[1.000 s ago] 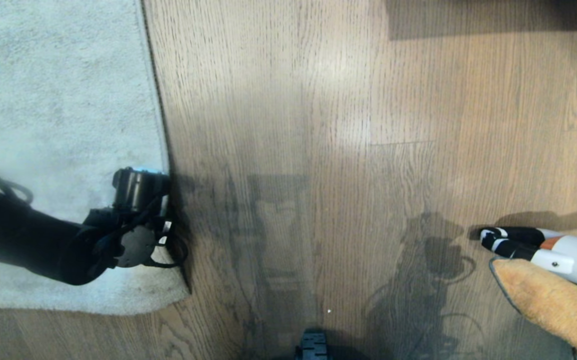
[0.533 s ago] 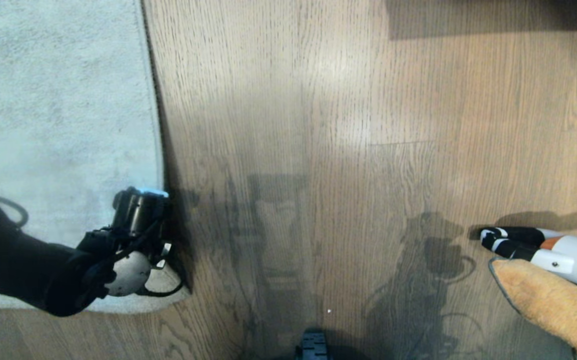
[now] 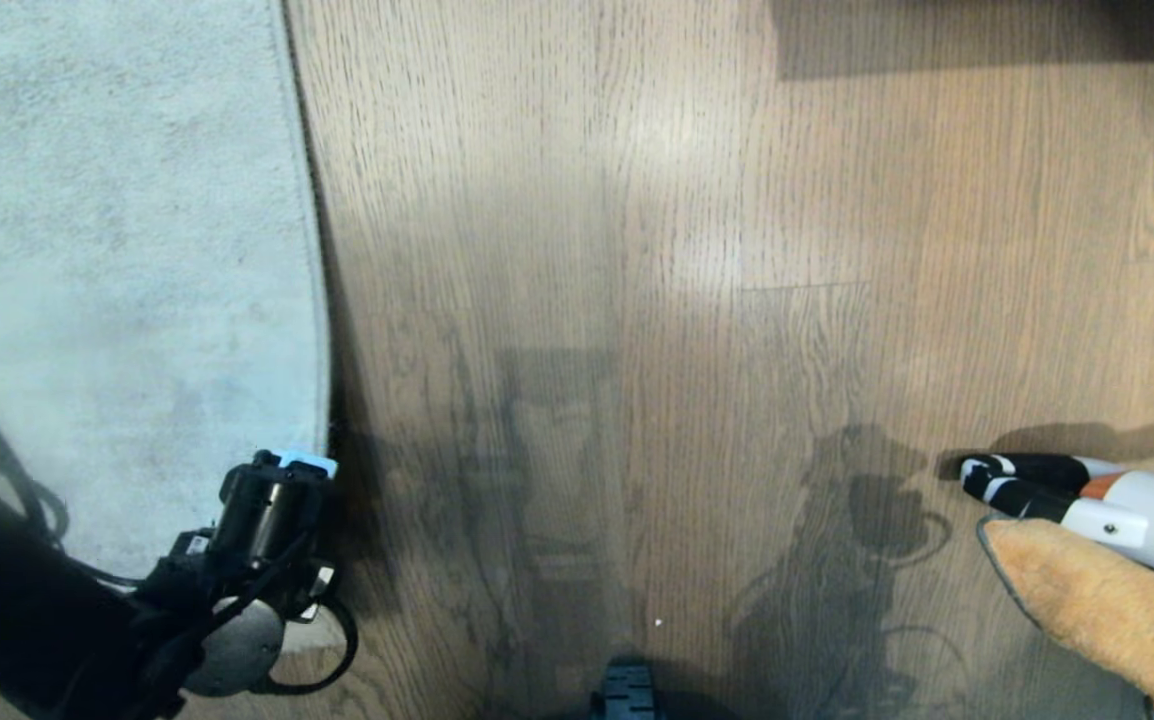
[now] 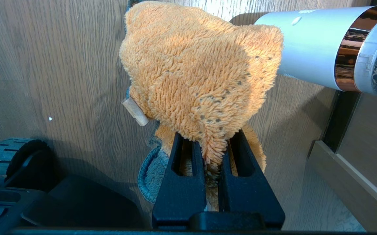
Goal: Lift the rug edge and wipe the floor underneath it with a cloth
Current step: Lift up the carpet
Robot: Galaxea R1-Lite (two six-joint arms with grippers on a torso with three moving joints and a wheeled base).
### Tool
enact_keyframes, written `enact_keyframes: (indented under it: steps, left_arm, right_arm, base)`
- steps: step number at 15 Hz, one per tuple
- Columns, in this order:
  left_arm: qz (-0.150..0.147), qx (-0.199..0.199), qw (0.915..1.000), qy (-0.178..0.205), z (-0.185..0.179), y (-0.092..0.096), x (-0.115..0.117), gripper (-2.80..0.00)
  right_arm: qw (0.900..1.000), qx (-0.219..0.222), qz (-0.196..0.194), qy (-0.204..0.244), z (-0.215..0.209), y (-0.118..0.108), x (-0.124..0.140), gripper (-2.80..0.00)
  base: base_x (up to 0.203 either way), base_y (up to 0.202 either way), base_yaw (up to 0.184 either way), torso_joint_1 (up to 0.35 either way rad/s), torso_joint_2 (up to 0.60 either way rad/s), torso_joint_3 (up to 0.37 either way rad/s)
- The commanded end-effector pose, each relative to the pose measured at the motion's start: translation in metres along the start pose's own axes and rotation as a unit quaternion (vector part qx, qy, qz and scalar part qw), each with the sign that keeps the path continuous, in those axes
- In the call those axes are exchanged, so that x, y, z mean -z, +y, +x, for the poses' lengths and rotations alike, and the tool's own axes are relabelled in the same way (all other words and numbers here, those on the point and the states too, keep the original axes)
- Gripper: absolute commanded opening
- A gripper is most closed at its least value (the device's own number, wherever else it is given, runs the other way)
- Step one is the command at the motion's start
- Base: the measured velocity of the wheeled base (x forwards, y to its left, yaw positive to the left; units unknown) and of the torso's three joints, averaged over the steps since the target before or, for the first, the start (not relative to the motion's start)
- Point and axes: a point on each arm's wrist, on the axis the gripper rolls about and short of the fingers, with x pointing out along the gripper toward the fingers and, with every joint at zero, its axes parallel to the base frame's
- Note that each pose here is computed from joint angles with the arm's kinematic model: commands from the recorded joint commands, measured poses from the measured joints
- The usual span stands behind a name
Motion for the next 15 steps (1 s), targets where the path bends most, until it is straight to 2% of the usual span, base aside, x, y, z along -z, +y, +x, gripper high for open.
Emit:
enact_keyframes:
  steps: [1,3,5,10,15]
  left_arm:
    - [0.014,-0.002,0.9998,0.013,0.004,-0.004,0.018,0.0]
    - [0.02,-0.004,0.9997,0.014,0.004,-0.003,0.028,0.0]
    - [0.013,-0.006,0.9999,0.007,0.004,-0.003,0.032,0.0]
    - [0.012,-0.012,0.9999,0.003,0.015,0.004,0.035,0.0]
    - [0.016,-0.022,0.9993,-0.024,0.025,0.003,0.031,0.0]
  right_arm:
    - [1.0,-0.001,0.0,0.001,0.0,0.0,0.0,-2.8]
    - [1.0,-0.001,0.0,0.001,0.0,0.0,0.0,-2.8]
    - [1.0,-0.001,0.0,0.001,0.0,0.0,0.0,-2.8]
    - [1.0,-0.001,0.0,0.0,0.0,0.0,0.0,-2.8]
    - [1.0,0.0,0.0,0.0,0.0,0.0,0.0,-2.8]
  base:
    - [0.0,0.0,0.0,0.0,0.0,0.0]
    - [0.0,0.0,0.0,0.0,0.0,0.0]
    - [0.0,0.0,0.0,0.0,0.0,0.0]
    - [0.0,0.0,0.0,0.0,0.0,0.0]
    - [0.0,0.0,0.0,0.0,0.0,0.0]
